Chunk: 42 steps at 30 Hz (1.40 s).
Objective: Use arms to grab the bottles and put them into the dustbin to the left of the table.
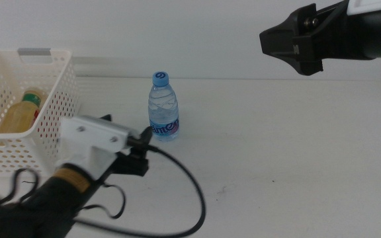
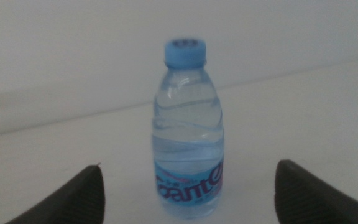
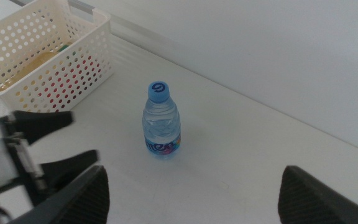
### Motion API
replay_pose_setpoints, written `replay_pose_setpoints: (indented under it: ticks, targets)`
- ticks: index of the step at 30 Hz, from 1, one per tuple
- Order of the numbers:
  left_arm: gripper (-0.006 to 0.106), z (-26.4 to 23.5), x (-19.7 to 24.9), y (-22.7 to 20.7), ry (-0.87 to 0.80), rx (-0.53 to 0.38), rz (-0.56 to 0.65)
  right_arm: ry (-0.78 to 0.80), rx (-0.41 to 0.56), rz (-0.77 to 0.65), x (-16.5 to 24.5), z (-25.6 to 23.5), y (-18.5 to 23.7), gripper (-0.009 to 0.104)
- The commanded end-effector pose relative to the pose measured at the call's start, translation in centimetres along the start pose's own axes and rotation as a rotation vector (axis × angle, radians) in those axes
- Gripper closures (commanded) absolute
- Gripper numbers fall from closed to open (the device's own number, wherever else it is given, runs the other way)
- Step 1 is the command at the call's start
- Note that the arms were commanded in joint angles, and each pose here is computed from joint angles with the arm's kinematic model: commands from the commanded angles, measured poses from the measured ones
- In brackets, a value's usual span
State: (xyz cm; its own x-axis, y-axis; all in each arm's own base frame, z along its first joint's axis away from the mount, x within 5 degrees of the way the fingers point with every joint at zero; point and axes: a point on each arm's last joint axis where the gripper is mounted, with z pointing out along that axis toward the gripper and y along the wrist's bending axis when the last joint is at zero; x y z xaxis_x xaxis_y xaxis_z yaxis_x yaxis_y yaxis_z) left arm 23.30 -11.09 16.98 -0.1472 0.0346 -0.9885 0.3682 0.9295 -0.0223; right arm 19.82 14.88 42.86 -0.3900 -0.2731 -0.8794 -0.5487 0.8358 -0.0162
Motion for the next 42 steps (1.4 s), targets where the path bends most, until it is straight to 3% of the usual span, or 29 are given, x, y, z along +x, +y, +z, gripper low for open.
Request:
replay_pose_setpoints:
  ticks: [1,14,29,32,37,38,42]
  targets:
    - [0.007,1.9,0.8,-0.2,0.007,0.023,-0.01,-0.017,0.001,-0.009,-0.2,-0.2,0.0,0.006]
    - [0.007,12.0,4.2,-0.7,0.033,-0.003,-0.073,-0.017,0.001,-0.009,-0.2,-0.2,0.0,0.006]
    - [0.011,17.2,6.1,0.4,0.047,-0.078,-0.139,-0.017,0.001,-0.009,-0.2,-0.2,0.0,0.006]
    - [0.033,17.4,6.2,0.3,0.089,-0.062,-0.131,-0.017,0.001,-0.009,-0.2,-0.2,0.0,0.006]
    - [0.096,15.4,3.1,-0.1,0.12,-0.017,-0.082,-0.017,0.001,-0.009,-0.2,-0.2,0.0,0.006]
    - [0.102,14.8,2.0,-0.1,0.129,-0.018,-0.101,-0.017,0.001,-0.009,-0.2,-0.2,0.0,0.006]
    - [0.102,11.7,-2.0,-0.2,0.293,-0.025,-0.221,-0.017,0.001,-0.009,-0.2,-0.2,0.0,0.006]
